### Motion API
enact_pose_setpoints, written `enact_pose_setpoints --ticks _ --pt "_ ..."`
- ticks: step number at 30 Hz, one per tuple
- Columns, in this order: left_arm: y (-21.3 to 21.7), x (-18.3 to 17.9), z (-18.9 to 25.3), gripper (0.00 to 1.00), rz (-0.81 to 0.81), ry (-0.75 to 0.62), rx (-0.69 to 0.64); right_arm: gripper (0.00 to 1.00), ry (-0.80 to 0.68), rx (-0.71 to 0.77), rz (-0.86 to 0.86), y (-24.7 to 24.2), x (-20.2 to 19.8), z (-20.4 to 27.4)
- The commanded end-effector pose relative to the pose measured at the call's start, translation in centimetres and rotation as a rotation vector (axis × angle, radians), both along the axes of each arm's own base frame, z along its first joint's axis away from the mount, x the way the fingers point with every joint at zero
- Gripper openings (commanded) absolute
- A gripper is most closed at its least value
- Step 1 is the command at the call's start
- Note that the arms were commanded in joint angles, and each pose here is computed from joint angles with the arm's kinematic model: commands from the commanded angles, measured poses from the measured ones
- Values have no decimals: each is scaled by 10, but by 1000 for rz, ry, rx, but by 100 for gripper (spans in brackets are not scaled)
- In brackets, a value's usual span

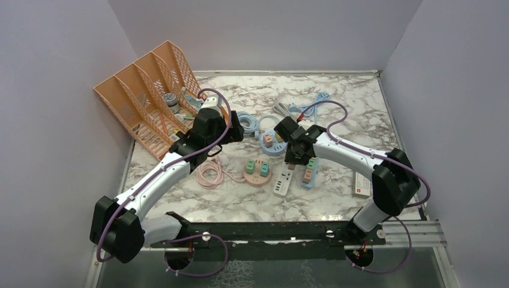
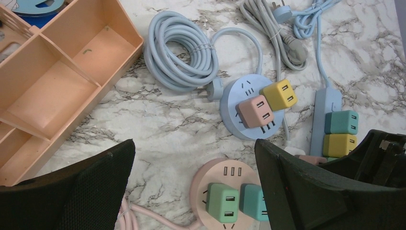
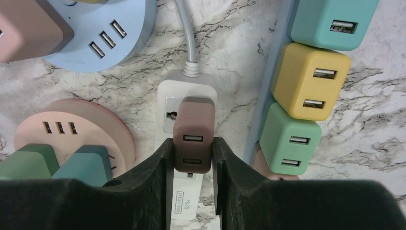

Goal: Insert the plug

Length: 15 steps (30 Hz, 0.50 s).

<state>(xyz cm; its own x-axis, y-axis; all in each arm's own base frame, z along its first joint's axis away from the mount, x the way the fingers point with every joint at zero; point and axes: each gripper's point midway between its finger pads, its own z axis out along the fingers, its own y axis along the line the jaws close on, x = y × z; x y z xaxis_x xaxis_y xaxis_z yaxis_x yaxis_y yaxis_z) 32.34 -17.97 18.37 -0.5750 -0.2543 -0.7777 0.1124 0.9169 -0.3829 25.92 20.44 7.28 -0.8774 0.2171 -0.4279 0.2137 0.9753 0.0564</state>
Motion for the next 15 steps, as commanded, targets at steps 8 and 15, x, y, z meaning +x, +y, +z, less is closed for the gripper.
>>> enact_pose_setpoints --ticks 8,15 --pt "9 7 1 97 56 2 -7 1 219 -95 21 -20 -44 -84" --pt "8 5 7 99 50 9 -20 12 158 -79 17 -10 -25 -61"
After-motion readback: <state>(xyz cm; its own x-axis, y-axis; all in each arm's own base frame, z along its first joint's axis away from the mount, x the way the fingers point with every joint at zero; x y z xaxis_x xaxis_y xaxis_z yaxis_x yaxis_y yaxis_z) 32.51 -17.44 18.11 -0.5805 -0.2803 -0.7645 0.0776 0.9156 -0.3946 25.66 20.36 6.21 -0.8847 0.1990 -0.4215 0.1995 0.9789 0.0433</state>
